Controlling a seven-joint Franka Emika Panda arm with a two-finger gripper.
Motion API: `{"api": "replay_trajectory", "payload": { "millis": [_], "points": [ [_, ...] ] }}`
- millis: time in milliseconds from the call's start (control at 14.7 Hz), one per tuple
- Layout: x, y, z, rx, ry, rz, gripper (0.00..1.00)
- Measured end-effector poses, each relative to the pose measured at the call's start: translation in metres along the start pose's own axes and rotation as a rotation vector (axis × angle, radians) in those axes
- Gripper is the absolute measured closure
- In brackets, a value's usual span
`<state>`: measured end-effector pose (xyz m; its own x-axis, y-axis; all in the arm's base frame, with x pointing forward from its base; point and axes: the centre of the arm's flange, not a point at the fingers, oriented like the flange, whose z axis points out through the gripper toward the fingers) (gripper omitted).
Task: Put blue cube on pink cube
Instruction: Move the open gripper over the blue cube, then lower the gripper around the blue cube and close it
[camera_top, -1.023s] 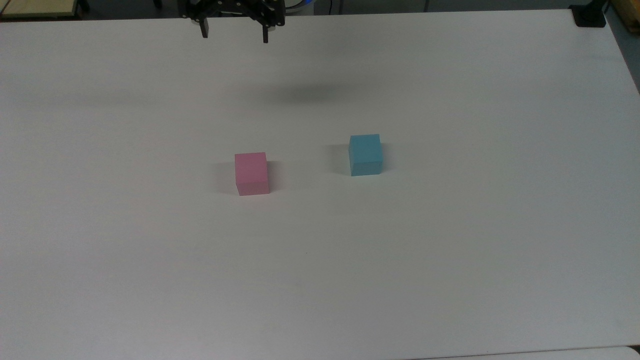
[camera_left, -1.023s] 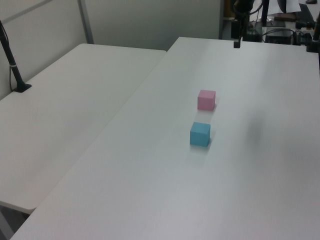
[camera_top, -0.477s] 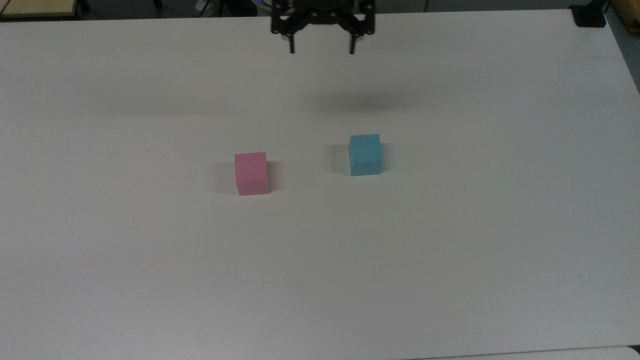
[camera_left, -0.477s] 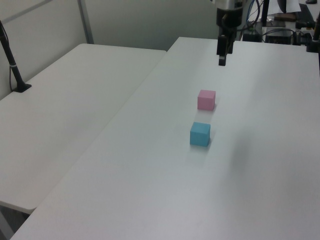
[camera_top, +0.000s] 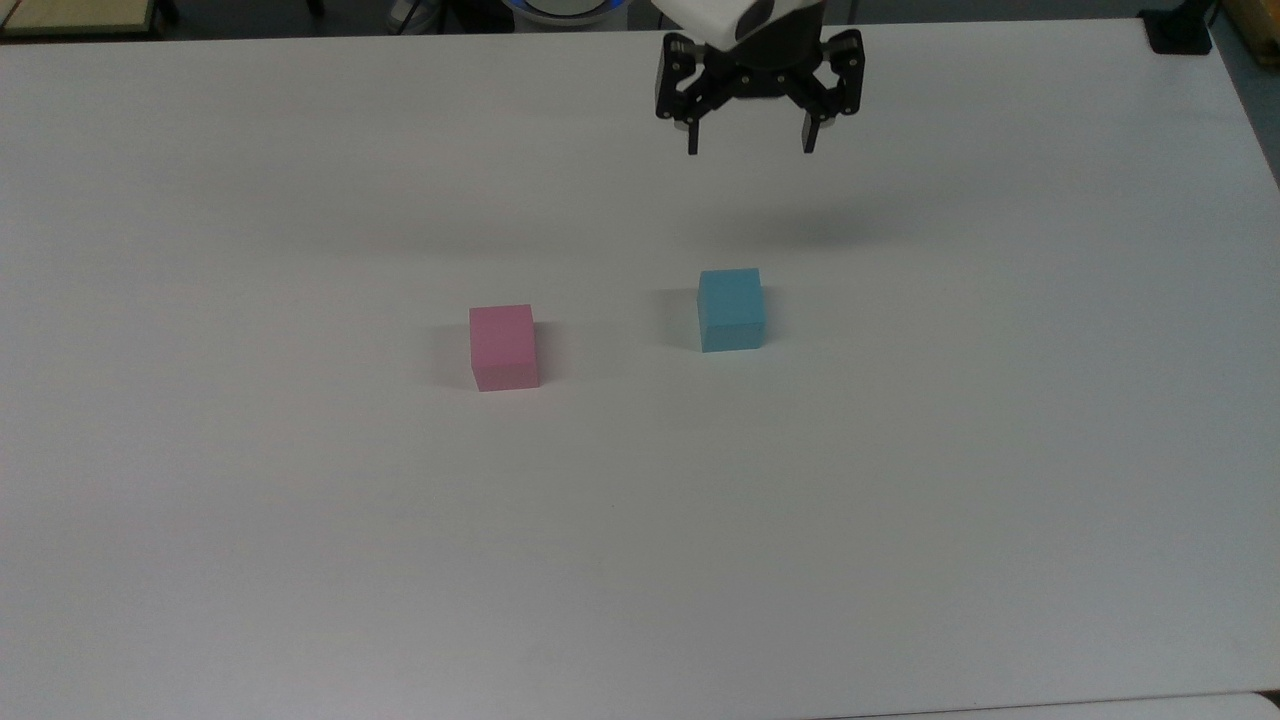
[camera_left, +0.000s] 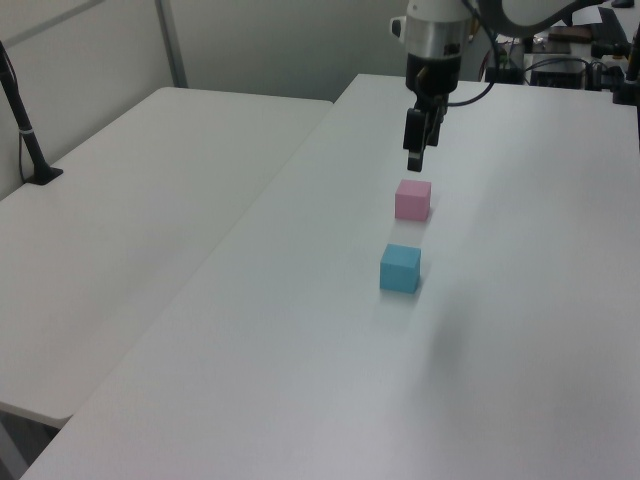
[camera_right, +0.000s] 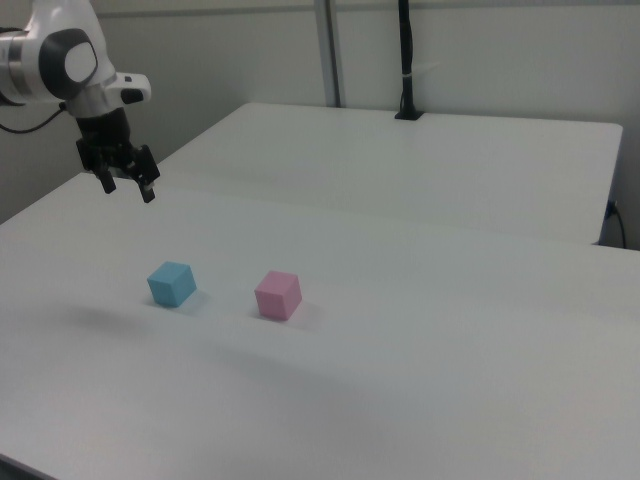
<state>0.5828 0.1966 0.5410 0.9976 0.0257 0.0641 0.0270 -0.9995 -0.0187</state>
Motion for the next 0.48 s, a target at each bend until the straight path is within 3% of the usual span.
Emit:
{"api": "replay_trajectory", "payload": {
  "millis": [205,477],
  "points": [
    [0.018,-0.009,0.035,0.005,-0.021,-0.011,0.0],
    [0.042,-0.014,0.119,-0.042,-0.083,-0.038,0.0]
  ]
}}
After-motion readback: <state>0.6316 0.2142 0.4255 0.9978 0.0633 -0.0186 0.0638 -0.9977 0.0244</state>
